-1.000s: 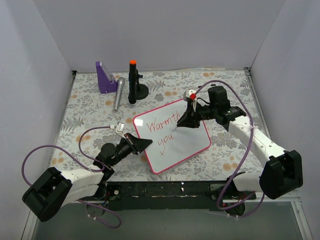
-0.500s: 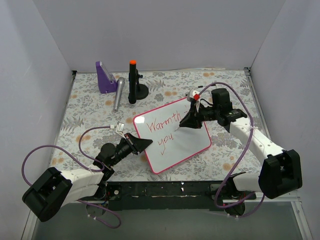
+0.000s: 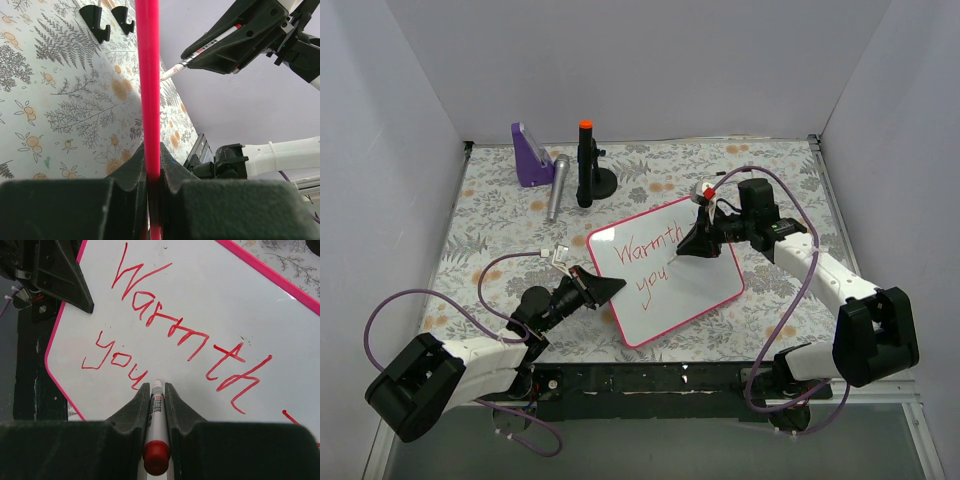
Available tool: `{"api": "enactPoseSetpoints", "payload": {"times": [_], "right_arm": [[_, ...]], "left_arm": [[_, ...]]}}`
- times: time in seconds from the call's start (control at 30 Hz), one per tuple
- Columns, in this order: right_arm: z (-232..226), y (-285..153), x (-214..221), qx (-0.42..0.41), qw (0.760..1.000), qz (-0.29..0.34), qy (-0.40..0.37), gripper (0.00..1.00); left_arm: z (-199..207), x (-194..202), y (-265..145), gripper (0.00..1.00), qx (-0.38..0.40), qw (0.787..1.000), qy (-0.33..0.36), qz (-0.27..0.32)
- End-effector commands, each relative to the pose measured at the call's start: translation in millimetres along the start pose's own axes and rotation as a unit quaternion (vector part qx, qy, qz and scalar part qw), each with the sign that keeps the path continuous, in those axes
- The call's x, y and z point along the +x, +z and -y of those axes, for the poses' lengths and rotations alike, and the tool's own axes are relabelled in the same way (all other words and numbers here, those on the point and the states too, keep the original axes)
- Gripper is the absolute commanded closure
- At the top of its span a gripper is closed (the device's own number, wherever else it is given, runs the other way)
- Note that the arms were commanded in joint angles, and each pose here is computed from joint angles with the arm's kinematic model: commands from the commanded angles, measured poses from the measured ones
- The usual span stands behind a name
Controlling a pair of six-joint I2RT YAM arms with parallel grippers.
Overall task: Write a sentence on the whiteboard
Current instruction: Write on the whiteboard with the whiteboard marker without the cap.
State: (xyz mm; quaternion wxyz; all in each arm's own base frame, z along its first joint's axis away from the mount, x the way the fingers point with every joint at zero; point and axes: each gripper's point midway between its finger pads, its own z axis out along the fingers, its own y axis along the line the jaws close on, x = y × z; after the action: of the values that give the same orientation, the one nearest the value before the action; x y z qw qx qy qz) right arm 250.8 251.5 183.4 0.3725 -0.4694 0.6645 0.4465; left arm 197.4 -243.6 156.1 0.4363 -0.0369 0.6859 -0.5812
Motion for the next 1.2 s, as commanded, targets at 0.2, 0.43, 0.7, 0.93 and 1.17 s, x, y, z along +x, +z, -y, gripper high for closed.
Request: {"api": "enactPoseSetpoints", "payload": {"times": [0.2, 0.43, 0.7, 0.93, 1.17], "right_arm": [[5.2, 5.6, -8.1, 0.001, 1.000, 0.005, -0.014, 0.99], [0.7, 3.7, 8.2, -0.003, 1.000, -0.017, -0.006, 0.99], [-9.0, 3.7, 25.1, -0.017, 0.999, -0.035, 0.007, 0.99], [-14.0, 5.2, 27.8, -0.024, 0.999, -0.038, 0.008, 0.99], [-15.3, 5.9, 32.8, -0.024, 0.999, -0.045, 0.012, 0.99]], "left_arm": [[40.8, -21.4, -4.7, 1.00, 0.084, 0.995, 0.011, 0.046], [39.5, -23.8, -5.9, 1.00, 0.080, 0.995, 0.012, 0.053], [39.4, -24.0, -6.0, 1.00, 0.080, 0.995, 0.012, 0.054], [38.1, -23.2, -5.7, 1.00, 0.078, 0.996, 0.010, 0.052], [39.1, -23.8, -5.9, 1.00, 0.079, 0.995, 0.011, 0.054]]}}
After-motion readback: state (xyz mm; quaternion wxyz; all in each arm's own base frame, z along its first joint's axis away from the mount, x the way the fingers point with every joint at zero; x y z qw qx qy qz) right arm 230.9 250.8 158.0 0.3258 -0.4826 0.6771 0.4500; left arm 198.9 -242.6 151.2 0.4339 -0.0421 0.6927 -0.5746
